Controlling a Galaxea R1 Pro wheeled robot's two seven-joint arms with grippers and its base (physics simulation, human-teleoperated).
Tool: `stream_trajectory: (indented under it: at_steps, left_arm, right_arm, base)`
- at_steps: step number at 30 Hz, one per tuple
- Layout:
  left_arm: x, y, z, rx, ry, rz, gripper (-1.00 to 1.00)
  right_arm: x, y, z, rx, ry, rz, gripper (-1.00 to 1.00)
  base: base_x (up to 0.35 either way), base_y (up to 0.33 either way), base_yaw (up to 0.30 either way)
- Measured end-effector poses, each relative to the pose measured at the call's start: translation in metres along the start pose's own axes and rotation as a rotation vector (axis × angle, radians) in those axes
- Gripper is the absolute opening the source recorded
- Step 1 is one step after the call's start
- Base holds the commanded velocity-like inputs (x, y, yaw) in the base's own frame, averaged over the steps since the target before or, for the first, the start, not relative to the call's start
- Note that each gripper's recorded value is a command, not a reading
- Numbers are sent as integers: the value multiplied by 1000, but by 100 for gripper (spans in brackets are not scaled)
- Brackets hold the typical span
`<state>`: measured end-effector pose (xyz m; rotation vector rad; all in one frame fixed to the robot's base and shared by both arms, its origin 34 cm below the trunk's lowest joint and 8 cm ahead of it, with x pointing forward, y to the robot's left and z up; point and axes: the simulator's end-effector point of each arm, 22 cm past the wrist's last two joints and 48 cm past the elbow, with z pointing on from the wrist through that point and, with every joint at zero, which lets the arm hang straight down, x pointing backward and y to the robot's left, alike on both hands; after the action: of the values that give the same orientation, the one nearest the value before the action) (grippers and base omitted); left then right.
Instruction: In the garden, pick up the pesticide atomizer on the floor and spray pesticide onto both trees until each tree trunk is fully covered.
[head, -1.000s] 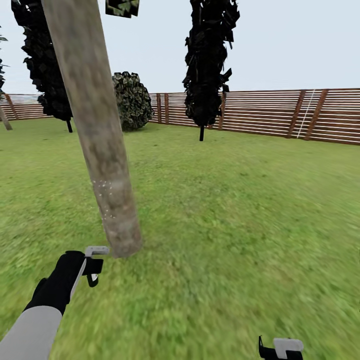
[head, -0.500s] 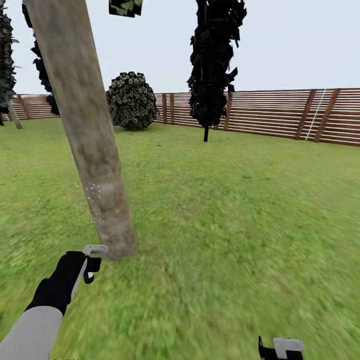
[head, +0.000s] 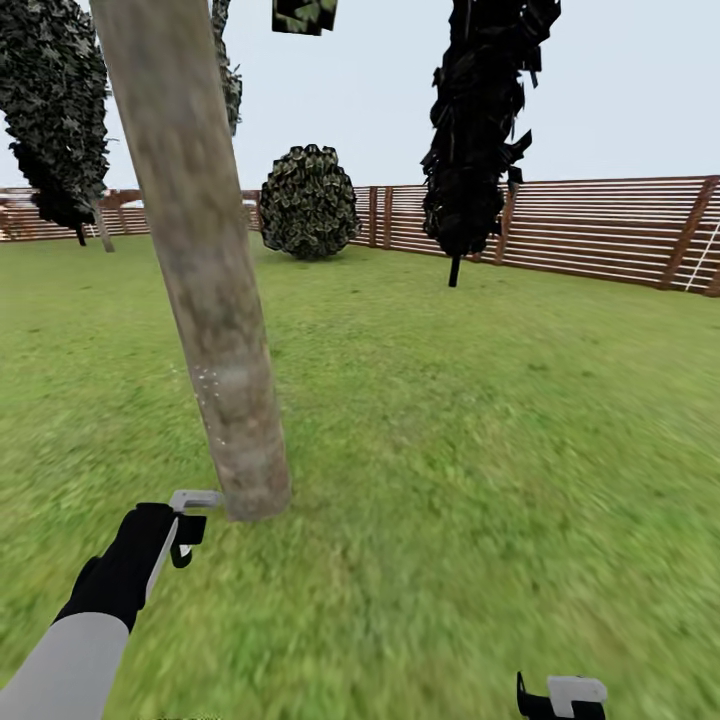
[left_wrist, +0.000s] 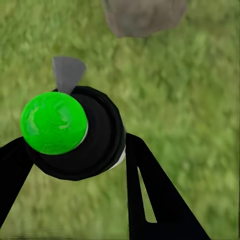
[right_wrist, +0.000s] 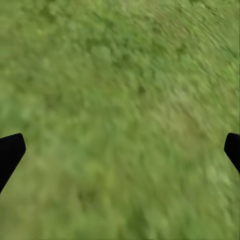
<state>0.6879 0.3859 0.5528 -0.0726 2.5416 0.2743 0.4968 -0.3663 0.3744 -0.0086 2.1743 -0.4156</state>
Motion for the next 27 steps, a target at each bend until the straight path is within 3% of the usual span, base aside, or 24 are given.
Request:
stream_trajectory:
  at_steps: [11, 17, 23, 27]
  left_arm:
    - [-1, -2, 0, 8, -2, -8, -100]
    - [-1, 0, 0, 3, -2, -7, -100]
    - [0, 3, 0, -4, -2, -5, -100]
    - [-1, 1, 0, -1, -2, -1, -100]
  right_arm:
    - [0, 0, 0, 0, 0, 0, 100]
    - [0, 0, 0, 0, 0, 0, 100]
    - [0, 0, 0, -1, 0, 1, 100]
    - [0, 0, 0, 0, 0, 0, 100]
  base:
    - [5, -273, 18]
    - [39, -273, 223]
    - [195, -222, 261]
    - [246, -177, 56]
